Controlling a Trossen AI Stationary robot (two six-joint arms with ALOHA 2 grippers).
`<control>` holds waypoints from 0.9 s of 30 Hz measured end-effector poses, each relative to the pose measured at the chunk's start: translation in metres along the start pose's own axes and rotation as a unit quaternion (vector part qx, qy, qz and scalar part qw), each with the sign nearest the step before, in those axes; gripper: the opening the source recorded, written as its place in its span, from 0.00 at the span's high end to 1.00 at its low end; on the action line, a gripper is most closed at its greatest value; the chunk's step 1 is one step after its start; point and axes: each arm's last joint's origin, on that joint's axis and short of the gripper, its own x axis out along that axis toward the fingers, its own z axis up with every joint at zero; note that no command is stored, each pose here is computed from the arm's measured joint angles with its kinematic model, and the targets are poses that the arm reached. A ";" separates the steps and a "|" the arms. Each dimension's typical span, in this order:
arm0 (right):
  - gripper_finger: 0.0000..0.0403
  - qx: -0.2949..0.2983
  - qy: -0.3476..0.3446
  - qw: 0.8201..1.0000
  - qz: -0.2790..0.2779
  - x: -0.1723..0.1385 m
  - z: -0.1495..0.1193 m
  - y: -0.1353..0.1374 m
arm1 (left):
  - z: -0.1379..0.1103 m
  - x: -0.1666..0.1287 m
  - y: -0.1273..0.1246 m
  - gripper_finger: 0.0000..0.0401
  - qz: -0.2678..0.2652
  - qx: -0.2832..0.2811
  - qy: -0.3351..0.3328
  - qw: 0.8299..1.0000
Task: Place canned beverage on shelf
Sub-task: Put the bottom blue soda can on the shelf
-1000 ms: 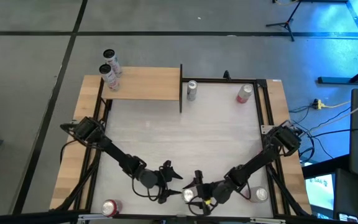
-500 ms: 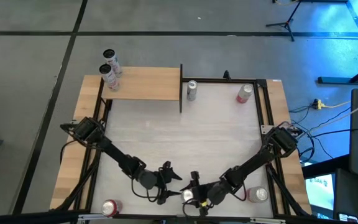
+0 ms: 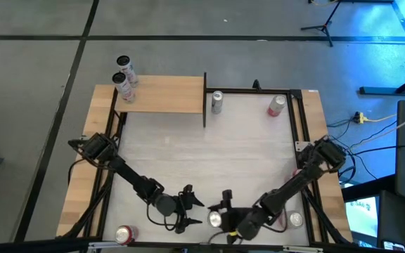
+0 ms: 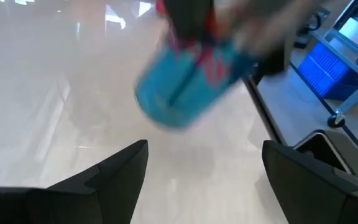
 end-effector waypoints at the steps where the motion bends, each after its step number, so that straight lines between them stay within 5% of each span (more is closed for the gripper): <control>1: 0.48 0.000 -0.007 1.000 -0.007 -0.005 0.004 -0.001 | 0.001 0.000 -0.001 0.23 -0.002 0.000 -0.002 1.000; 8: 0.48 -0.015 -0.081 0.996 -0.024 -0.030 0.033 -0.005 | 0.005 -0.006 -0.011 0.23 0.039 0.044 -0.065 0.996; 16: 0.48 0.020 -0.192 0.981 -0.009 -0.025 0.030 -0.018 | 0.015 -0.011 -0.020 0.23 0.046 0.095 -0.131 0.986; 27: 0.48 0.040 -0.214 0.976 0.010 -0.015 0.031 -0.034 | 0.026 -0.013 -0.022 0.23 0.043 0.113 -0.179 0.976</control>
